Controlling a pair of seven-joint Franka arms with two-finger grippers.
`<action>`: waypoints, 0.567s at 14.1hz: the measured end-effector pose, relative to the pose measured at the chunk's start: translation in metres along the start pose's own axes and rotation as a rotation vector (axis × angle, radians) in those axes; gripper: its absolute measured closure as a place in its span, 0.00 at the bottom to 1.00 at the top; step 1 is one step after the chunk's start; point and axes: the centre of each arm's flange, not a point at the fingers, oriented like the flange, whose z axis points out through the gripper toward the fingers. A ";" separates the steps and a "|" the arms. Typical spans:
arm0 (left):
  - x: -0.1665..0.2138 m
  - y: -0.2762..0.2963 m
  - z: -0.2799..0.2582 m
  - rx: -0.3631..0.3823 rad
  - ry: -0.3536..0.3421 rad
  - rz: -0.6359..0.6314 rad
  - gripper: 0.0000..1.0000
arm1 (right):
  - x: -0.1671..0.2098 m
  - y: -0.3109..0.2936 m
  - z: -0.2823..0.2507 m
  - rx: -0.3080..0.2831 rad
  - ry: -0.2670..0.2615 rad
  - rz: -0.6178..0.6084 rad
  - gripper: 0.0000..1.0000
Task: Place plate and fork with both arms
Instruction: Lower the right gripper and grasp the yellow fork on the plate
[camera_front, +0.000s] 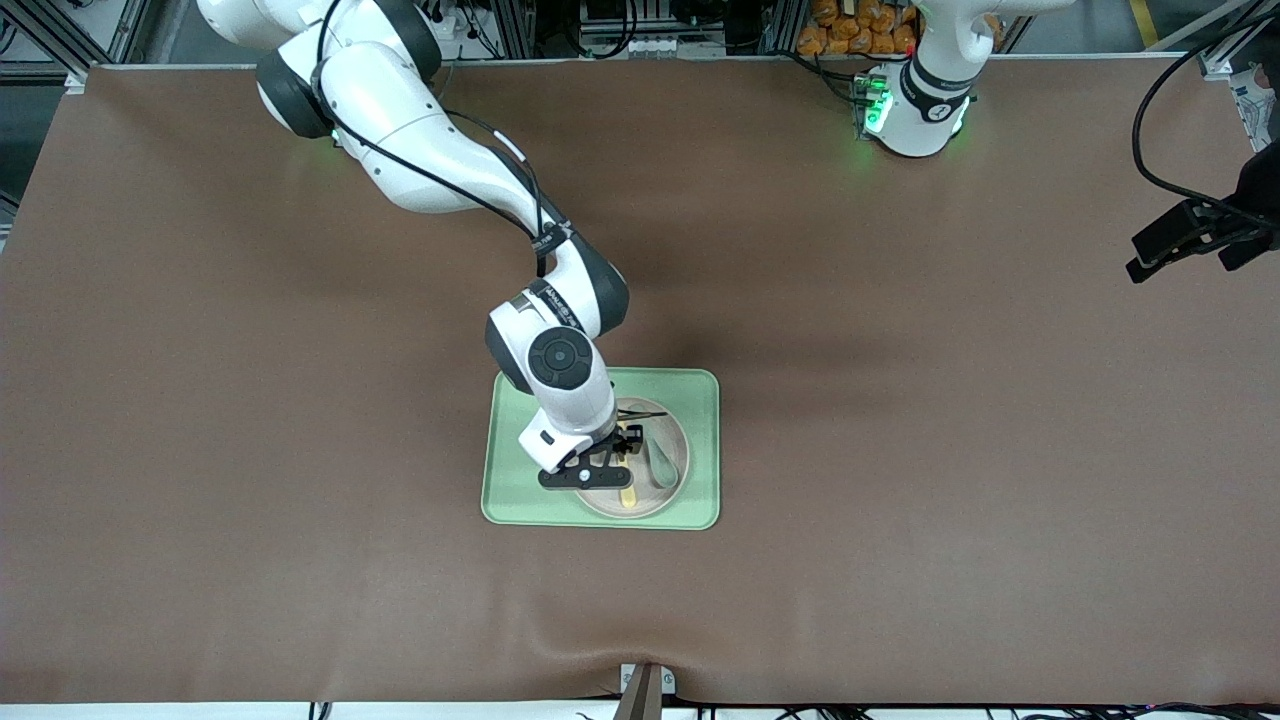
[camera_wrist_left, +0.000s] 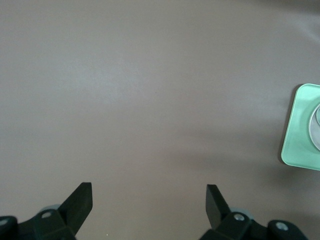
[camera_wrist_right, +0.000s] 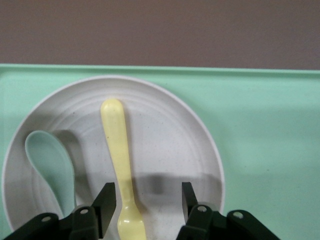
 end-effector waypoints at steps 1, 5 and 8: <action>0.000 -0.001 0.000 0.000 0.001 -0.003 0.00 | -0.004 -0.004 0.006 -0.003 -0.006 -0.001 0.39; 0.002 -0.003 0.001 0.000 0.005 -0.006 0.00 | -0.010 -0.007 0.013 -0.008 -0.013 -0.004 0.46; 0.002 -0.003 0.001 -0.001 0.009 -0.006 0.00 | -0.010 -0.007 0.013 -0.009 -0.014 -0.003 0.48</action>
